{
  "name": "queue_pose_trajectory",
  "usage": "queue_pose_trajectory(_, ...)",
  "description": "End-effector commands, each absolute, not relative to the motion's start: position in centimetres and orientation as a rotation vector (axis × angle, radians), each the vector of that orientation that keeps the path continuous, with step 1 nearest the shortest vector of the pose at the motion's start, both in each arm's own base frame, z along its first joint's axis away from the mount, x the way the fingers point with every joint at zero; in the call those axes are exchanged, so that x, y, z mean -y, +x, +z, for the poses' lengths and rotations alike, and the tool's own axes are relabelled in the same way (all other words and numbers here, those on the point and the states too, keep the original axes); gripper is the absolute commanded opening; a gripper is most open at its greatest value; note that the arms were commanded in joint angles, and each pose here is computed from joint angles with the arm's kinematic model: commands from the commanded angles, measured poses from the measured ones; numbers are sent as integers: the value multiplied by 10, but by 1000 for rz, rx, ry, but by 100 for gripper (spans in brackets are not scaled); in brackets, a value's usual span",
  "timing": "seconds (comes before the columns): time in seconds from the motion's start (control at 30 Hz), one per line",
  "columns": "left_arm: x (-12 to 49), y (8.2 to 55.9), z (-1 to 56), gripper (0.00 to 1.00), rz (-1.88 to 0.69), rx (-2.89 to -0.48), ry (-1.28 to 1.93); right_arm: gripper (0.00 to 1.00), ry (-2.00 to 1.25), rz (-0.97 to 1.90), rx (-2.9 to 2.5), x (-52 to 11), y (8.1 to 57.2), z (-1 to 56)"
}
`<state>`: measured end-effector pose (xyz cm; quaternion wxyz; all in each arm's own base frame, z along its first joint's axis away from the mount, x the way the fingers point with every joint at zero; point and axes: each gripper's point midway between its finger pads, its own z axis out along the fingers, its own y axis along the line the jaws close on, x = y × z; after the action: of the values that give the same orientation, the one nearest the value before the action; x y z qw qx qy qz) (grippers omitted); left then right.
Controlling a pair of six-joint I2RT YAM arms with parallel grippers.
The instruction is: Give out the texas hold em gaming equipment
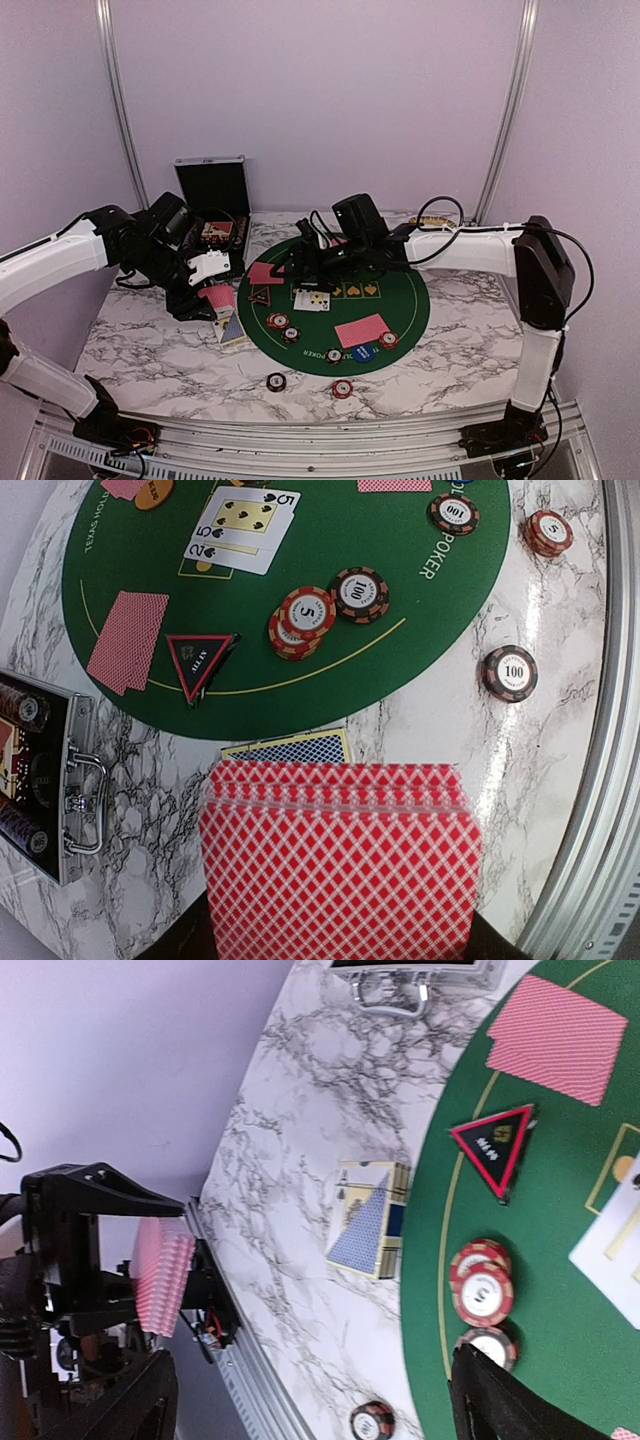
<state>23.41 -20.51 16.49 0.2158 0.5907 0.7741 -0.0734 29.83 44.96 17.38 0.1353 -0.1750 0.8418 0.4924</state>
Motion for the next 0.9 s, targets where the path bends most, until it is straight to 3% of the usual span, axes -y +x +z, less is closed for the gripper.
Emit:
queue_pose_trajectory(0.0,212,239,173,0,-214,-2120,1625,92,-550,1660,-2345,-488,283,207)
queue_pose_trajectory(0.3,217,242,178,0,-221,-2107,1614,93,-577,1872,-2302,-521,267,216)
queue_pose_trajectory(0.87,218,241,184,0,-220,-2086,1610,86,-620,1992,-2292,-555,250,210)
